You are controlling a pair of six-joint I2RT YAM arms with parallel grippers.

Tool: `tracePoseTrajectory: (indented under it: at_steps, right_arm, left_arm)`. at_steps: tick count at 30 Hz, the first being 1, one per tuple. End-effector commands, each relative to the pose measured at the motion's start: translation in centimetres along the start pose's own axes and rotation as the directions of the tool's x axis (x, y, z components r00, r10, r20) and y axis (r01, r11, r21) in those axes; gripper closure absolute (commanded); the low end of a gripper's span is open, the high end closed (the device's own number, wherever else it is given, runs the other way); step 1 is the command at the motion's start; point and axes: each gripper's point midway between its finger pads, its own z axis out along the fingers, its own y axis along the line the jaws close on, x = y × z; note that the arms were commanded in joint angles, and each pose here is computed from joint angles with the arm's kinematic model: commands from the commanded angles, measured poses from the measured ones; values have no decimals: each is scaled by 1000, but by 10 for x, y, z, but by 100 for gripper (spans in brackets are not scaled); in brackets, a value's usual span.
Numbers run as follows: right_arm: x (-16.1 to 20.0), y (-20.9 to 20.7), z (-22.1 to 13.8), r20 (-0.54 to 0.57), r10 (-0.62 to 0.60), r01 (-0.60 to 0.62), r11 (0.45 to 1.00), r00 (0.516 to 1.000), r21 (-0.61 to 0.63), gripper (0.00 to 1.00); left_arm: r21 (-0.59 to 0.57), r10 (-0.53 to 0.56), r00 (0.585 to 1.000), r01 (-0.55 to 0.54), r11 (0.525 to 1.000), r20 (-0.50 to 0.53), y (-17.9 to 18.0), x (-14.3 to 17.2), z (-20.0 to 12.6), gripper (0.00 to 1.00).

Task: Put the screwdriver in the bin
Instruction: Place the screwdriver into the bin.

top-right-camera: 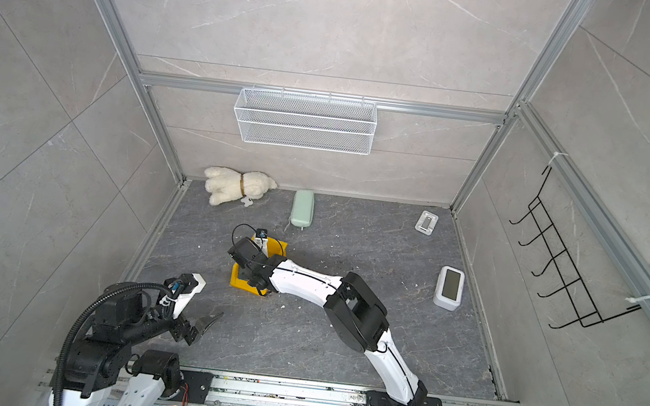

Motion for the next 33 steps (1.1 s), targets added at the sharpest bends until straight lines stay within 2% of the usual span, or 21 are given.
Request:
tracePoseTrajectory:
  at_steps: [1, 4, 6, 18, 23, 26, 29, 33]
  right_arm:
    - [-2, -6, -1, 8, -6, 6, 1000, 1000, 30, 81]
    - [-9, -4, -9, 23, -19, 18, 1000, 1000, 21, 71]
    - [-14, -1, -14, 36, -29, 29, 1000, 999, 11, 68]
    - [-49, 9, -59, 134, -85, 92, 995, 987, -47, 60]
    - [-65, 3, -80, 185, -100, 116, 990, 978, -80, 55]
    - [-71, -4, -90, 211, -110, 133, 987, 971, -96, 50]
    - [-78, -17, -99, 237, -120, 149, 983, 964, -104, 39]
    - [-92, -43, -116, 295, -143, 179, 979, 945, -99, 23]
  left_arm:
    - [-8, 32, 999, -32, 999, 29, 0, -10, -5, 0]
    - [-8, 32, 999, -32, 999, 27, 1, -11, -5, 0]
    - [-8, 35, 999, -35, 999, 28, 1, -11, -5, 0]
    - [-7, 22, 999, -21, 1000, 43, 3, -14, -2, 0]
    - [-35, -24, 997, 27, 999, 76, 15, -21, 5, 0]
    - [-88, -56, 995, 63, 994, 80, 30, -22, 12, 0]
    - [-163, -108, 991, 118, 979, 73, 51, -23, 19, 0]
    - [-302, -188, 979, 201, 932, 75, 91, -23, 30, 0]
